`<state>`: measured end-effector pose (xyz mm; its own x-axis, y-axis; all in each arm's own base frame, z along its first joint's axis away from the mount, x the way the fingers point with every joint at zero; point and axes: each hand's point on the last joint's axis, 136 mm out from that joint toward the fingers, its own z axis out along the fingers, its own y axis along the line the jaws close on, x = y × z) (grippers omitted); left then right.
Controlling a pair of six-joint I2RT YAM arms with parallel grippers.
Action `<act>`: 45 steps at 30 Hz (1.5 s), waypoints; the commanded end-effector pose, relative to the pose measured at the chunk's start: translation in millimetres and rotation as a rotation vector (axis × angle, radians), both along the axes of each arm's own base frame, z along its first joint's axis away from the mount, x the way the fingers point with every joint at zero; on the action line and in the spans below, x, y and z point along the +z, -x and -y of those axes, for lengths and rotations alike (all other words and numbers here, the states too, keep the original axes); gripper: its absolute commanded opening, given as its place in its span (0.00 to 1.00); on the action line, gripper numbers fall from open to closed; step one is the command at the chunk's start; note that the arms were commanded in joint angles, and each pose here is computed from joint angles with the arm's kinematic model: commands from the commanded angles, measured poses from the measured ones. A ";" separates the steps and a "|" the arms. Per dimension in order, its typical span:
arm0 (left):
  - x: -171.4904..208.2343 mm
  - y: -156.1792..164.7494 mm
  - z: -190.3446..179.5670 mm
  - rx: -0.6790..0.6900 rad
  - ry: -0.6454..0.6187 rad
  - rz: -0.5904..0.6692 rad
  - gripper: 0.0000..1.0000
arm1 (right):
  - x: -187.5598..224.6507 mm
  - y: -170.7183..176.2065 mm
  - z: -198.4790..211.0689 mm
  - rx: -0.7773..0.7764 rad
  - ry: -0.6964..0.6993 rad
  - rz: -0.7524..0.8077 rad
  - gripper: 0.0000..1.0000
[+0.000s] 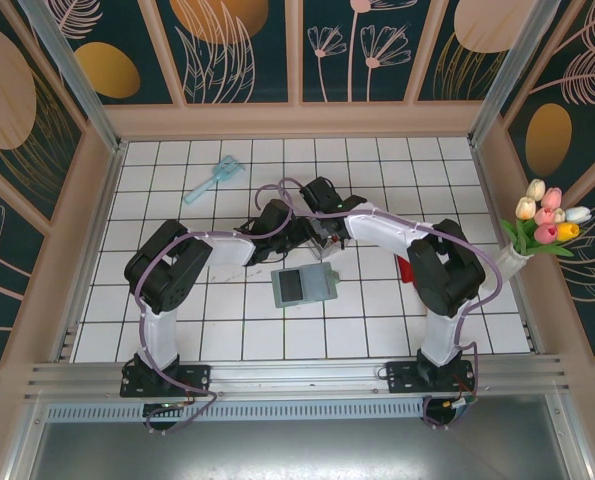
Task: Put the credit cards into the card holder
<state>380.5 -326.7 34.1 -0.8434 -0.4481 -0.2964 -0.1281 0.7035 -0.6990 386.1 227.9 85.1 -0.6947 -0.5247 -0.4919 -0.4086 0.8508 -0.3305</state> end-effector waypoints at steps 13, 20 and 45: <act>-32.0 14.4 -14.5 0.004 -0.067 -0.088 0.50 | 20.2 -1.2 12.4 -0.023 -0.030 0.004 0.17; -33.8 15.3 -14.5 0.001 -0.069 -0.092 0.50 | 20.1 0.5 9.4 -0.020 -0.072 -0.015 0.13; 19.2 13.0 -10.0 -0.022 0.024 0.036 0.56 | 101.2 19.3 -9.7 -0.004 -0.605 -0.045 0.00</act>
<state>370.5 -322.5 37.0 -0.8512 -0.4369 -0.2909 -0.1180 0.6994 -0.7049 374.2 232.0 160.7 -0.7244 -0.2600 -0.6384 -0.4028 0.9112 0.0859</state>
